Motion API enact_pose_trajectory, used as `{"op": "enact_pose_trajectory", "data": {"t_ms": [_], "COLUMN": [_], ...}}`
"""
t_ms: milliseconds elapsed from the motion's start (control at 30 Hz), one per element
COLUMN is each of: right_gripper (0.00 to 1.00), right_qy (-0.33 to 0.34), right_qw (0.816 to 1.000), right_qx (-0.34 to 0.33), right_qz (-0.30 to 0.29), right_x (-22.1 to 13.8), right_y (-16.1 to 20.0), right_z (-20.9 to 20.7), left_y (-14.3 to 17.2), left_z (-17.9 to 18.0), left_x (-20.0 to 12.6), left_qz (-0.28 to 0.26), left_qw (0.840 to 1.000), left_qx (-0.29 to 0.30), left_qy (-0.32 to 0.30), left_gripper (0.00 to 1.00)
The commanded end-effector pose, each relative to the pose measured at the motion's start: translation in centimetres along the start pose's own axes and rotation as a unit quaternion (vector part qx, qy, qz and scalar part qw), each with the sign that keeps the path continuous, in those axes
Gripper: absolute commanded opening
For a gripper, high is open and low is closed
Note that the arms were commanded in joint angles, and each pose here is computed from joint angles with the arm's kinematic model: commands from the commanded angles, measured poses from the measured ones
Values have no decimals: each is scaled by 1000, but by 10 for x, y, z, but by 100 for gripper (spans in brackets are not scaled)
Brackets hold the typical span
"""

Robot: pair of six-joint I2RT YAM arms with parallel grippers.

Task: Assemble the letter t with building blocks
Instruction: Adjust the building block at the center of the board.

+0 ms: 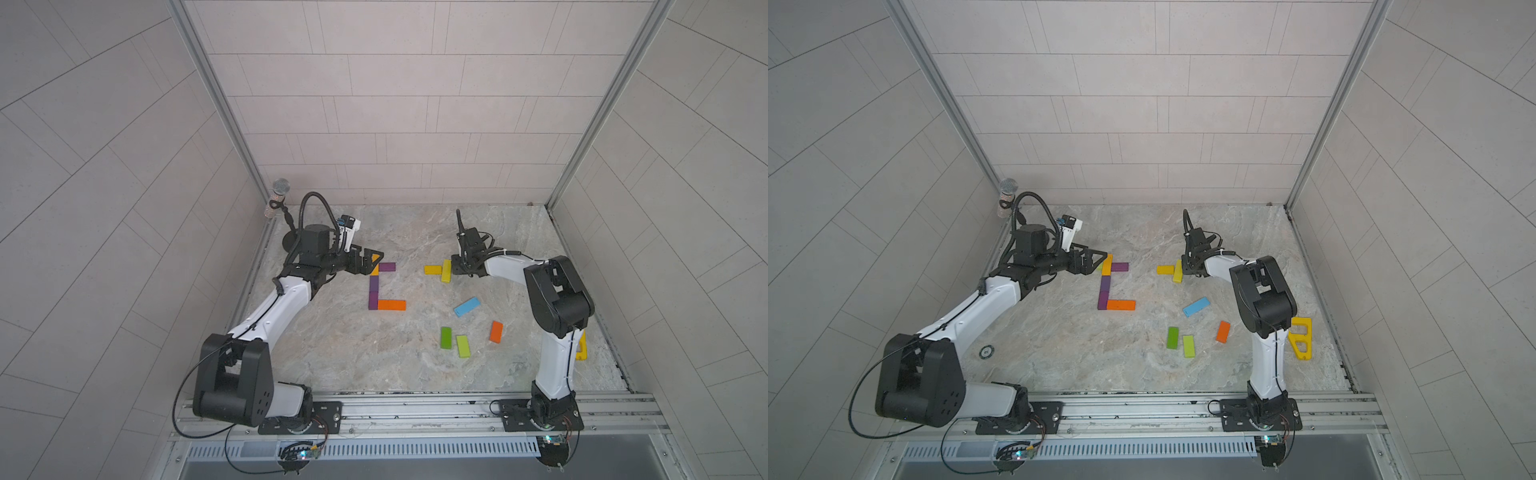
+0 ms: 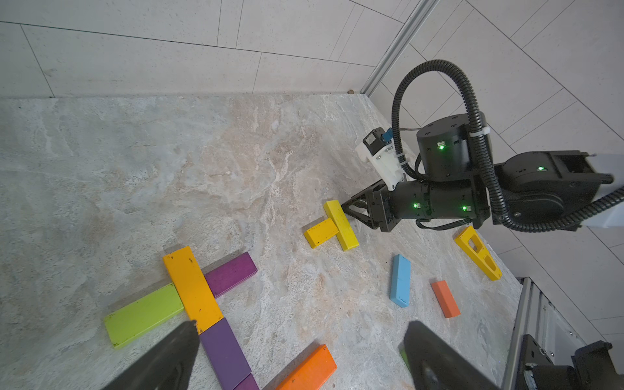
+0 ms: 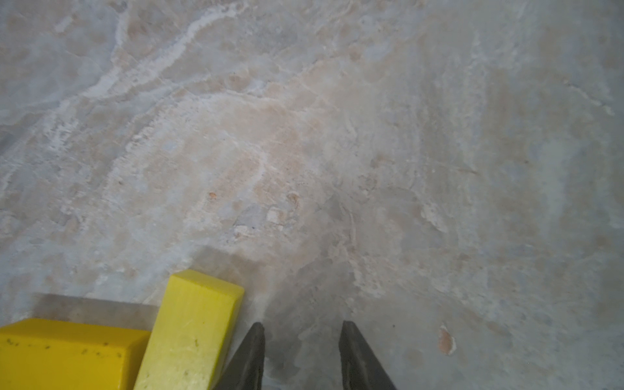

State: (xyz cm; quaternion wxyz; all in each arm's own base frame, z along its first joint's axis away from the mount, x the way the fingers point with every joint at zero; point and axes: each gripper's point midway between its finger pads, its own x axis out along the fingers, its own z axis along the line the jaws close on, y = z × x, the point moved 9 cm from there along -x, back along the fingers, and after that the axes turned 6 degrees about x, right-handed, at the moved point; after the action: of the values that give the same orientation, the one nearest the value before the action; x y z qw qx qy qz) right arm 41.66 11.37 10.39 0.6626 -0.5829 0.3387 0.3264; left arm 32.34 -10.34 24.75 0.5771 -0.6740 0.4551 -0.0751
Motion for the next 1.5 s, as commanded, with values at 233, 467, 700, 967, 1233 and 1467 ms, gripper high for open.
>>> {"op": "enact_pose_trajectory", "data": {"t_ms": [233,467,700,967,1233,1467], "right_gripper": [40,42,44,47,48,48], "right_qy": [-7,-11,-9,-13,-12,-13], "right_qw": [1000,1000,1000,1000,1000,1000], "right_qx": [2,2,1,2,2,2], "right_qz": [8,7,9,6,5,6], "right_x": [8,9,11,10,9,9], "right_y": [0,-3,-1,-3,-4,-4], "right_z": [5,10,10,11,12,12], "left_y": [-2,-1,-1,-1,0,0], "left_z": [-3,-3,-3,-3,-2,-2], "left_x": [0,1,2,2,3,3], "left_qz": [1,4,6,7,8,11], "left_qw": [1000,1000,1000,1000,1000,1000], "left_qx": [12,10,10,8,7,6], "left_qy": [12,13,15,17,18,19], "left_gripper": [100,100,100,100,100,100]}}
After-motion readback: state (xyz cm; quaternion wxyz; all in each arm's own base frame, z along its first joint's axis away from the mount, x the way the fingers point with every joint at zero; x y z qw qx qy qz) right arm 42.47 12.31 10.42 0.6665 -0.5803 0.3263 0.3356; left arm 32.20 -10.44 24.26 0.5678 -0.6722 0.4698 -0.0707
